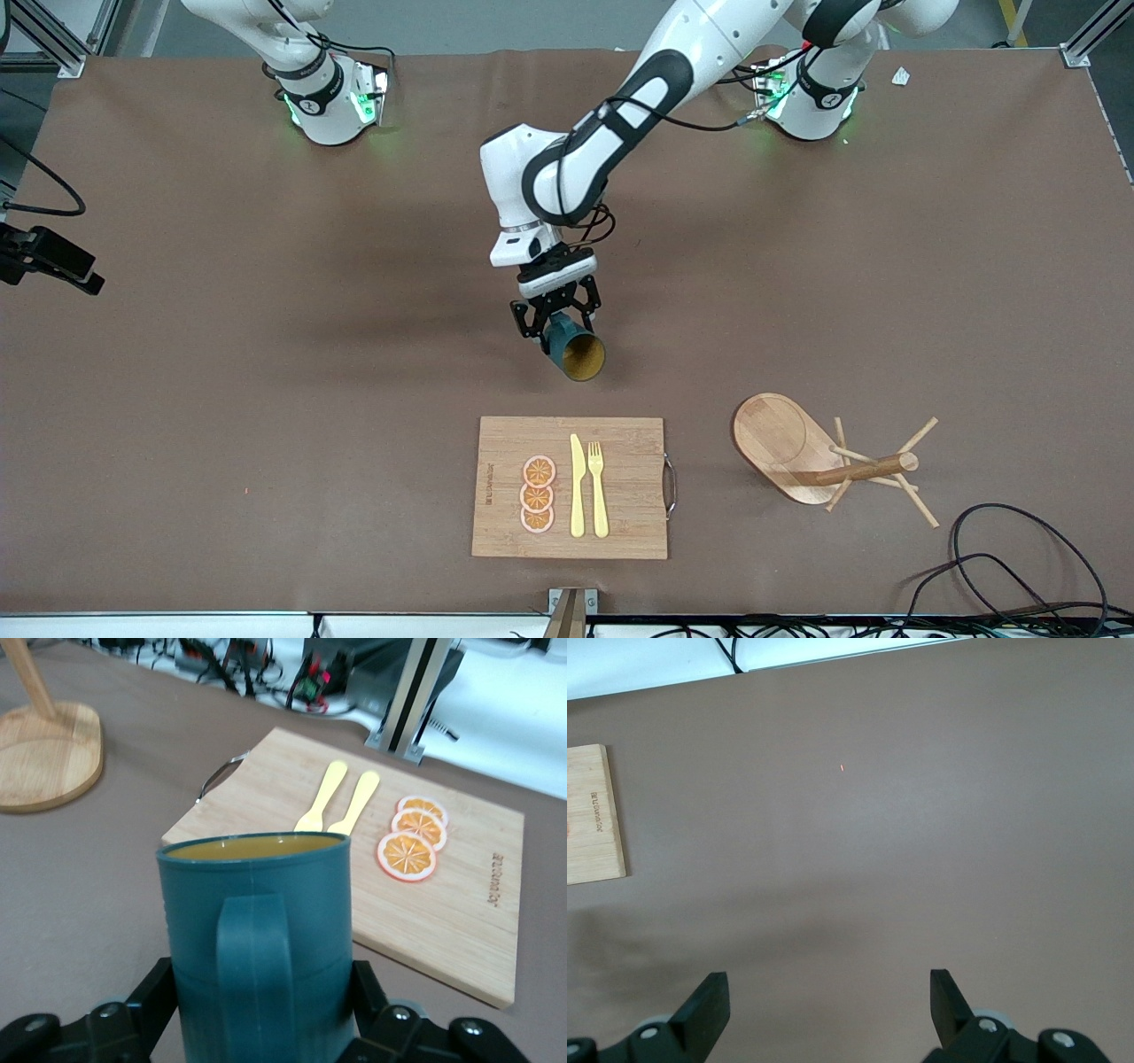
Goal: Transfer cup from left to right arm and place
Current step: 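Carry the mug to mid-table and set it down with the left gripper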
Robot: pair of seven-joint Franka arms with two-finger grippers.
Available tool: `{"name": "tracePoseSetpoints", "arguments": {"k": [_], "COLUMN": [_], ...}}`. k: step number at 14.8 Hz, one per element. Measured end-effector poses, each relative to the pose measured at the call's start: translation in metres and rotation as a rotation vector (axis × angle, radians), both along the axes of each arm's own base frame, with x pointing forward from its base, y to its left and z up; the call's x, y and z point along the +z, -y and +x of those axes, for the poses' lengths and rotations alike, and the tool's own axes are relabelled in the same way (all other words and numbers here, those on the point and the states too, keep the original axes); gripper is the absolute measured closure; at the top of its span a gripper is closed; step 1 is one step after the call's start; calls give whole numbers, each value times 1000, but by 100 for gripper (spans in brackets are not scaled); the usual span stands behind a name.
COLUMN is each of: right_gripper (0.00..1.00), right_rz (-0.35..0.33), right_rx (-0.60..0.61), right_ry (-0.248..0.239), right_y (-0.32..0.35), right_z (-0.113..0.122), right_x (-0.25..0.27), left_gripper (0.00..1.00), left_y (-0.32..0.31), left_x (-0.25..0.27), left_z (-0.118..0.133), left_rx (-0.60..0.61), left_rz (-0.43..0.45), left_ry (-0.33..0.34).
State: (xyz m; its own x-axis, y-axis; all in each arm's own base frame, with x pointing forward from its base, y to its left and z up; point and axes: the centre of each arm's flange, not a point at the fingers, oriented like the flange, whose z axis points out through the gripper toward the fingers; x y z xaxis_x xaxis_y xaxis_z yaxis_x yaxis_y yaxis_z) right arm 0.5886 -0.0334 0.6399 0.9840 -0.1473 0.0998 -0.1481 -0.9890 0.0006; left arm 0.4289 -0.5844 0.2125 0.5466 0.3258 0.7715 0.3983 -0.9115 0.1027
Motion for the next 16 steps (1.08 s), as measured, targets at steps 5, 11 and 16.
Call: {"name": "tracePoseSetpoints", "arguments": {"k": [5,11,16], "right_gripper": [0,0,0], "right_rz": [0,0,0], "right_rx": [0,-4,-4], "right_ry": [0,-2,-2], "right_y": [0,3,3], "right_z": [0,0,0], "right_x": [0,-1,-1], "left_gripper": [16,16,0], "left_y": [7,14,14], "left_x": [-59,-114,-132], "left_z": [-34,-80,-85], "left_rx": [-47,-107,-144], "left_rz": [135,218,203], "left_ry": [138,258,310]}}
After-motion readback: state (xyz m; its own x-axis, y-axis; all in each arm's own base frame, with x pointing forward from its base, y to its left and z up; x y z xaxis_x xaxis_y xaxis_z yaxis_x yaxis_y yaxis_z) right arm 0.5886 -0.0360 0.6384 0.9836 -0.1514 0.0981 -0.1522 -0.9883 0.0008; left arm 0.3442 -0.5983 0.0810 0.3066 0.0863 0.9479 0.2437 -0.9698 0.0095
